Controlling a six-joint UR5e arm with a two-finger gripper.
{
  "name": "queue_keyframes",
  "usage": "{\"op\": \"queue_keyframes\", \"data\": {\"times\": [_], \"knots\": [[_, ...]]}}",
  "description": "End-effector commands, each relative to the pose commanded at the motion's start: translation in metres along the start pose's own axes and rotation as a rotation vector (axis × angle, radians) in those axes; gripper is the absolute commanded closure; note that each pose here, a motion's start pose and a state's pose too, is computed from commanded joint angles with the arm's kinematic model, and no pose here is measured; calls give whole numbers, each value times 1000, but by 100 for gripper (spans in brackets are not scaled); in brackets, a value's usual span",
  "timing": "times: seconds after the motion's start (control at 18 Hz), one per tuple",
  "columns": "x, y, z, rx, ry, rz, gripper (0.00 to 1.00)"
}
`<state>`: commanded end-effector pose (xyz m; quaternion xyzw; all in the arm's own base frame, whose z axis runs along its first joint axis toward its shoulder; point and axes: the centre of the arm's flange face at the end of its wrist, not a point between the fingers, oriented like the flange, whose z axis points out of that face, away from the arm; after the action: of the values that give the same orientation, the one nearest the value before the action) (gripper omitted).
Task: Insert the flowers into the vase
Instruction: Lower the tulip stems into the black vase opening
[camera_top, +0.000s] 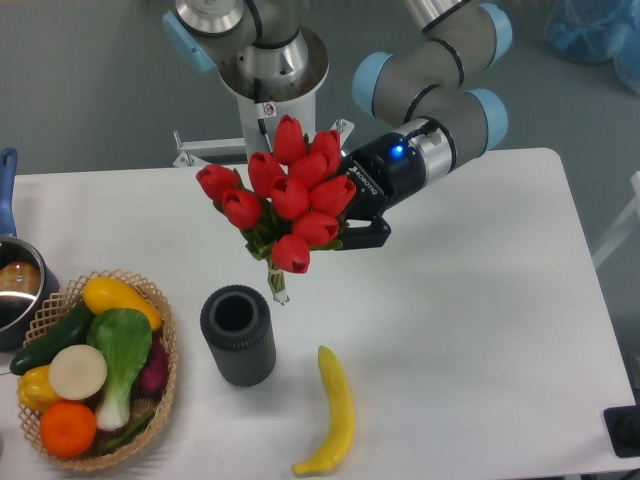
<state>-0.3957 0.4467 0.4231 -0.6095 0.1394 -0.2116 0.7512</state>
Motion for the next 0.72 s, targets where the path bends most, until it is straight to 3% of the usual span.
{"op": "queue_keyframes", "data": {"times": [0.72], "knots": [[1, 11, 32, 5, 61, -20, 63]]}}
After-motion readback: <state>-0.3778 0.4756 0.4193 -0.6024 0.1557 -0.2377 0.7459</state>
